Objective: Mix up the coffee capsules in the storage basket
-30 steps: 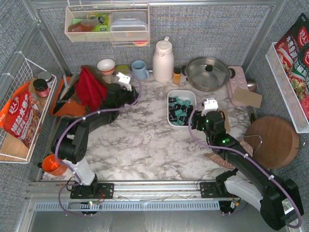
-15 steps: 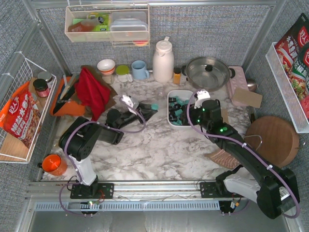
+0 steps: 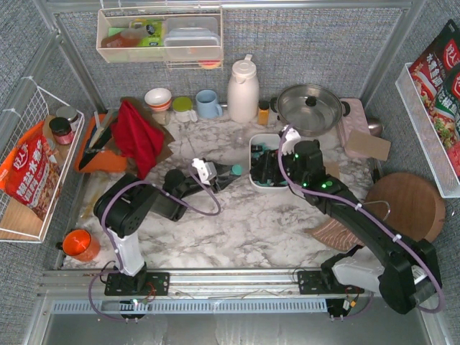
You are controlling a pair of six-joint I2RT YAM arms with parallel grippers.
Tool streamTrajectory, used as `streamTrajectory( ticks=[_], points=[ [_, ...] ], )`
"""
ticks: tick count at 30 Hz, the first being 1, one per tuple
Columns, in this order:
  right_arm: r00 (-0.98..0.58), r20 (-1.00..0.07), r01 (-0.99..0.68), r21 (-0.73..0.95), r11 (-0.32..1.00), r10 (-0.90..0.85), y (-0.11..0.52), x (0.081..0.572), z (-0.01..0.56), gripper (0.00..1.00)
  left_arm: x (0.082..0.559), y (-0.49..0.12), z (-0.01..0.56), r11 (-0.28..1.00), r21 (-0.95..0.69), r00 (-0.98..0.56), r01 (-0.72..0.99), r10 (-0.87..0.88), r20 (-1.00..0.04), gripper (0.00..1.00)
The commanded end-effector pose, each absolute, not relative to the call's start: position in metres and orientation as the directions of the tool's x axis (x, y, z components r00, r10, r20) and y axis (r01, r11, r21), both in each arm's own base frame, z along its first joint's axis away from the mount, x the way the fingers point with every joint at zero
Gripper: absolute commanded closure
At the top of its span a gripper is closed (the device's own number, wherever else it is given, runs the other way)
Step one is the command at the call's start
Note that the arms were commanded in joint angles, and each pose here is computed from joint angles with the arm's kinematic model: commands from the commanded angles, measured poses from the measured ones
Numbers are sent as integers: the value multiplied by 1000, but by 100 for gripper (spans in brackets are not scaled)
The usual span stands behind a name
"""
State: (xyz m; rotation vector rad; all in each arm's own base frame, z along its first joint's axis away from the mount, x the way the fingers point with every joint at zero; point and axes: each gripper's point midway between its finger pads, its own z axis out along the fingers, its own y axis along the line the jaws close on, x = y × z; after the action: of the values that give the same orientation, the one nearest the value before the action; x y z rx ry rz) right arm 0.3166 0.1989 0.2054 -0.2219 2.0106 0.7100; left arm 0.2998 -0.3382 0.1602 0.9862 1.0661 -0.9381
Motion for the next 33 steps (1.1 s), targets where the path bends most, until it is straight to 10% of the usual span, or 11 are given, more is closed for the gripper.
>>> streamTrajectory(
  ticks=[1, 33],
  points=[
    [-533, -830, -482, 456, 748, 163, 224, 318, 220, 30, 295, -341, 175, 283, 272, 325, 919, -158, -932, 69],
    [-624, -771, -490, 264, 831, -124, 255, 325, 167, 43, 274, -363, 172, 216, 282, 321, 935, -173, -931, 69]
  ],
)
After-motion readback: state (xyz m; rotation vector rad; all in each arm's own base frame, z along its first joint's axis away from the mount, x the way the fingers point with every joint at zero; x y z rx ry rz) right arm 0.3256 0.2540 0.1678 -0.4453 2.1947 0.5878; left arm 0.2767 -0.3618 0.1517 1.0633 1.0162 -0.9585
